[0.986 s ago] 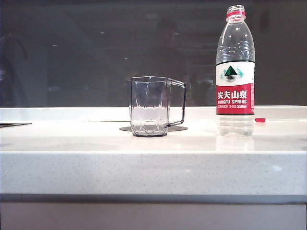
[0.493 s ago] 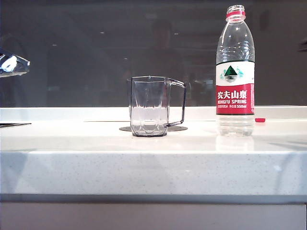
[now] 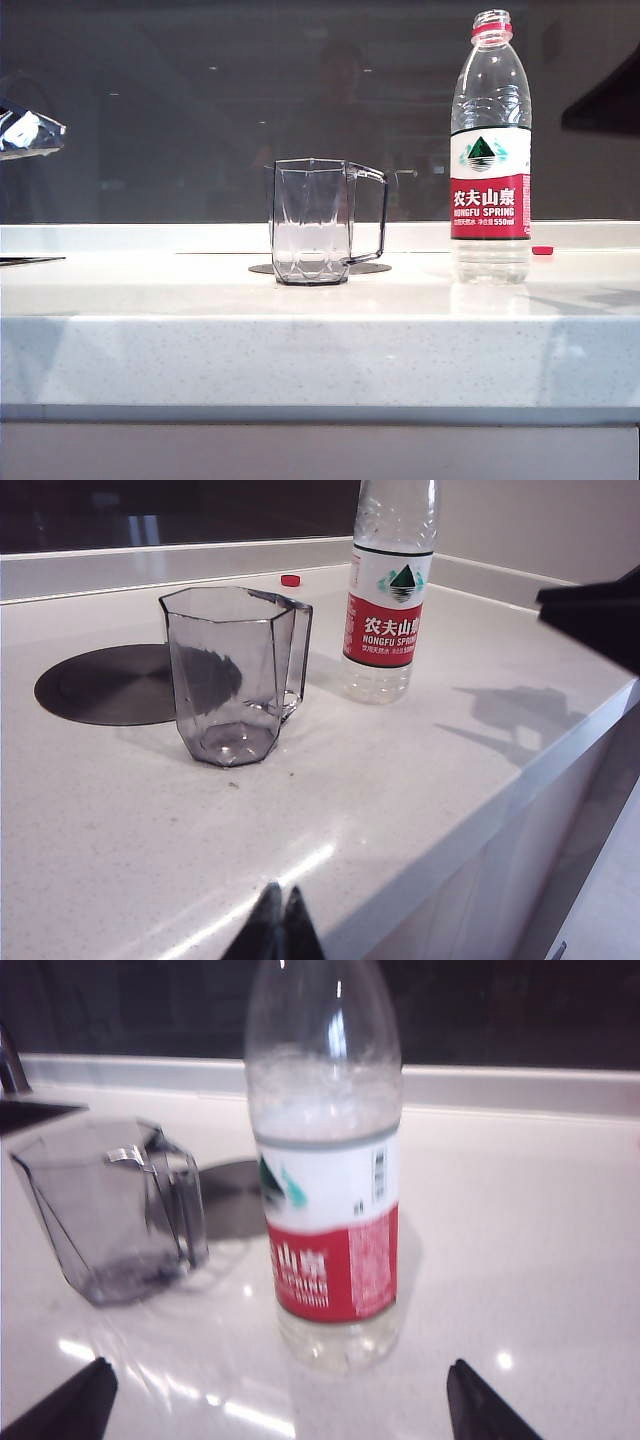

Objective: Pick up the mineral water bottle on the table and pour water into the mug until it's half full.

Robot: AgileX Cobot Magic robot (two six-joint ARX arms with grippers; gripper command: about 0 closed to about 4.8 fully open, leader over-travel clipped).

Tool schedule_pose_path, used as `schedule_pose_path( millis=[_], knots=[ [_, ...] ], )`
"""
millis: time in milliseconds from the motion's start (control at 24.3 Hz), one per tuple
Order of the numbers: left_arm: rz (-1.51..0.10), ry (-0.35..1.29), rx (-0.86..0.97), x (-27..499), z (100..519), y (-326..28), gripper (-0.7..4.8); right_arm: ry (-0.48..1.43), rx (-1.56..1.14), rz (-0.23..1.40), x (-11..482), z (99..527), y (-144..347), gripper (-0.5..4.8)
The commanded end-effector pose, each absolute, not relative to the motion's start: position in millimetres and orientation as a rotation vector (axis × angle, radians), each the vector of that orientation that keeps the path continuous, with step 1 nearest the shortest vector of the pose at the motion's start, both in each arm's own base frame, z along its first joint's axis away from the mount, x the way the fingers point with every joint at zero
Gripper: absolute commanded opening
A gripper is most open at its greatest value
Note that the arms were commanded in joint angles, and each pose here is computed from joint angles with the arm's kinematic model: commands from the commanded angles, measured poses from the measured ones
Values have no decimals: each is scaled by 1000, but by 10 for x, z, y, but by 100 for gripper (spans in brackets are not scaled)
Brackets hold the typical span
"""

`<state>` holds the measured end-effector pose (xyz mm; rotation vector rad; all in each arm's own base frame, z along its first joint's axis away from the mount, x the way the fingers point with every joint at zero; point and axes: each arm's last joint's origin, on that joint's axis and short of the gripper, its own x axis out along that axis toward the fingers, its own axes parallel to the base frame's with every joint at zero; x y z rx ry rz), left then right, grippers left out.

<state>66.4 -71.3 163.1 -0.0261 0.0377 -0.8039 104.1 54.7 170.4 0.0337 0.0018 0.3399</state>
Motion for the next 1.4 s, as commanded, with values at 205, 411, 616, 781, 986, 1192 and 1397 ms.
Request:
schedule_pose_path(
  millis=[205, 411, 616, 781, 986, 1192, 1397],
  knots=[
    [-808, 30, -28, 661, 1644, -714, -4, -57, 50, 255, 1242, 1727, 635, 479],
    [-808, 29, -28, 661, 1645, -714, -4, -37, 42, 262, 1391, 1642, 724, 479],
    [-808, 29, -28, 661, 1646, -714, -4, -73, 57, 250, 1708, 1583, 894, 479],
    [-808, 29, -28, 661, 1645, -714, -4, -75, 58, 244, 1853, 1514, 973, 479],
    [-808, 29, -28, 661, 1646, -714, -4, -56, 47, 227, 2013, 1481, 1058, 479],
    [-808, 29, -28, 661, 1645, -714, -4, -75, 55, 180, 2178, 1527, 1069, 479],
    [-808, 29, -28, 661, 1645, -714, -4, -73, 53, 171, 2285, 1531, 1083, 479]
  ],
)
